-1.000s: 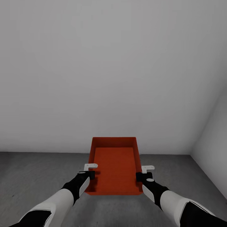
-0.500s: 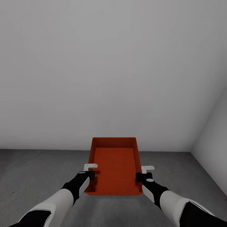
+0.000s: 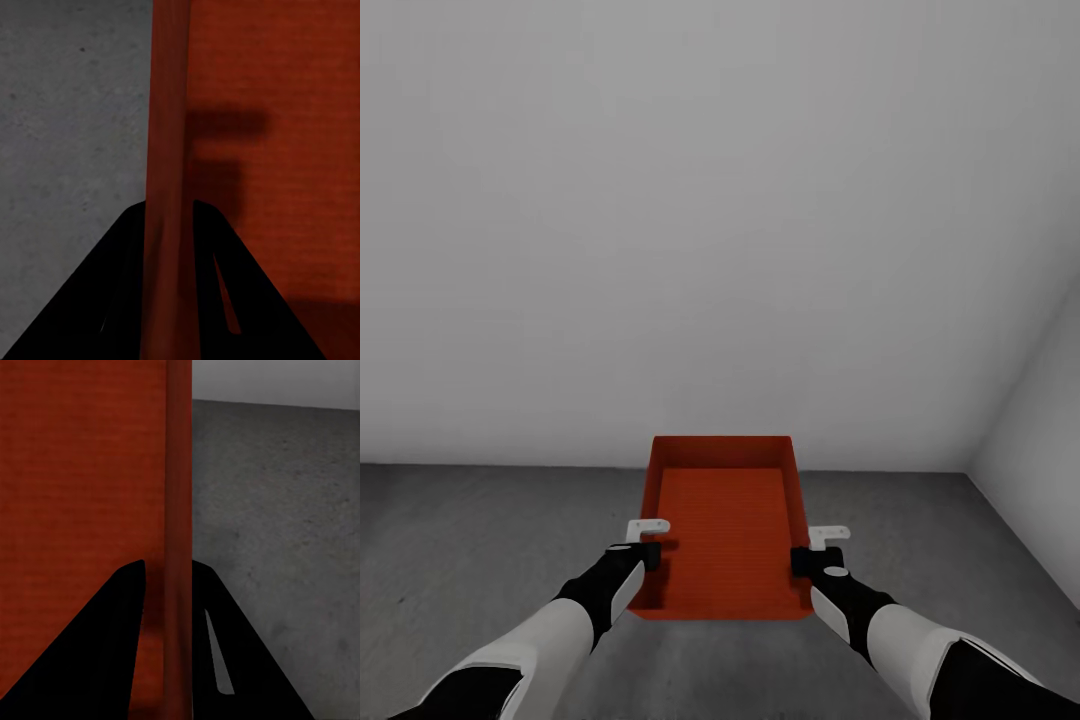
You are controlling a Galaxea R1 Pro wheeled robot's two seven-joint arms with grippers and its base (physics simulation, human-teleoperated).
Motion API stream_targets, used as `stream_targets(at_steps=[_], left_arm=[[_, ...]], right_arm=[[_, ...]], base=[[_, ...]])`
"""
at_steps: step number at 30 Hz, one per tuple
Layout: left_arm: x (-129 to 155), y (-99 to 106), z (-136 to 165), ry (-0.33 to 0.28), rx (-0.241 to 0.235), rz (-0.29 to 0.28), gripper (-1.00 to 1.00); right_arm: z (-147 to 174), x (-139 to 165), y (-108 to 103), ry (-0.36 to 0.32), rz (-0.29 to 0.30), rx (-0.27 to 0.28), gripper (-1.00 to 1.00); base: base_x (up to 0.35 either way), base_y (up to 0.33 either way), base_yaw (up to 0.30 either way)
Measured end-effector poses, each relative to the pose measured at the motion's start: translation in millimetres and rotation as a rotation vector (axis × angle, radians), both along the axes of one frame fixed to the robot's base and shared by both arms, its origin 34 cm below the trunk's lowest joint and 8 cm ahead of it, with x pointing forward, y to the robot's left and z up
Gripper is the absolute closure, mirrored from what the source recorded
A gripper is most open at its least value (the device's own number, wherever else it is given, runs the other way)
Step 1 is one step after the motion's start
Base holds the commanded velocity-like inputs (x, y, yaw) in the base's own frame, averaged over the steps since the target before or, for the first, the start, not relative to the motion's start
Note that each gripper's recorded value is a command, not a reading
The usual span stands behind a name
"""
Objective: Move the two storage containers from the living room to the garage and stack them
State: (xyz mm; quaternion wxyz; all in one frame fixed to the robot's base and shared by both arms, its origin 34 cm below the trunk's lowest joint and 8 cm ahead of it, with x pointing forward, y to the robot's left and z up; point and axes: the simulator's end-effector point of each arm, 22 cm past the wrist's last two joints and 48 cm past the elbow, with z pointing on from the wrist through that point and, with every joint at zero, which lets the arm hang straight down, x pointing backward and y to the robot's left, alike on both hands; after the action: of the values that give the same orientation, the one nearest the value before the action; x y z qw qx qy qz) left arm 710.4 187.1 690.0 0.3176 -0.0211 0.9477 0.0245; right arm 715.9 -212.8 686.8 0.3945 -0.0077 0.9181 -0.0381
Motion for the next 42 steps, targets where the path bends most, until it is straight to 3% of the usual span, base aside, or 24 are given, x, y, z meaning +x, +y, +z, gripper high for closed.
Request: stream_targets(at_steps=[8, 42], left_arm=[[-2, 0, -19, 0.011, -0.001, 0.000, 1.00], [-14, -2, -50, 0.065, -0.001, 0.001, 1.00]], right_arm=[[-19, -2, 0, 0.011, 0.001, 0.000, 1.00], [-50, -13, -2, 0.065, 0.001, -0.001, 1.00]], base=[[0.000, 0.000, 0.000], [0.000, 0.000, 0.000]])
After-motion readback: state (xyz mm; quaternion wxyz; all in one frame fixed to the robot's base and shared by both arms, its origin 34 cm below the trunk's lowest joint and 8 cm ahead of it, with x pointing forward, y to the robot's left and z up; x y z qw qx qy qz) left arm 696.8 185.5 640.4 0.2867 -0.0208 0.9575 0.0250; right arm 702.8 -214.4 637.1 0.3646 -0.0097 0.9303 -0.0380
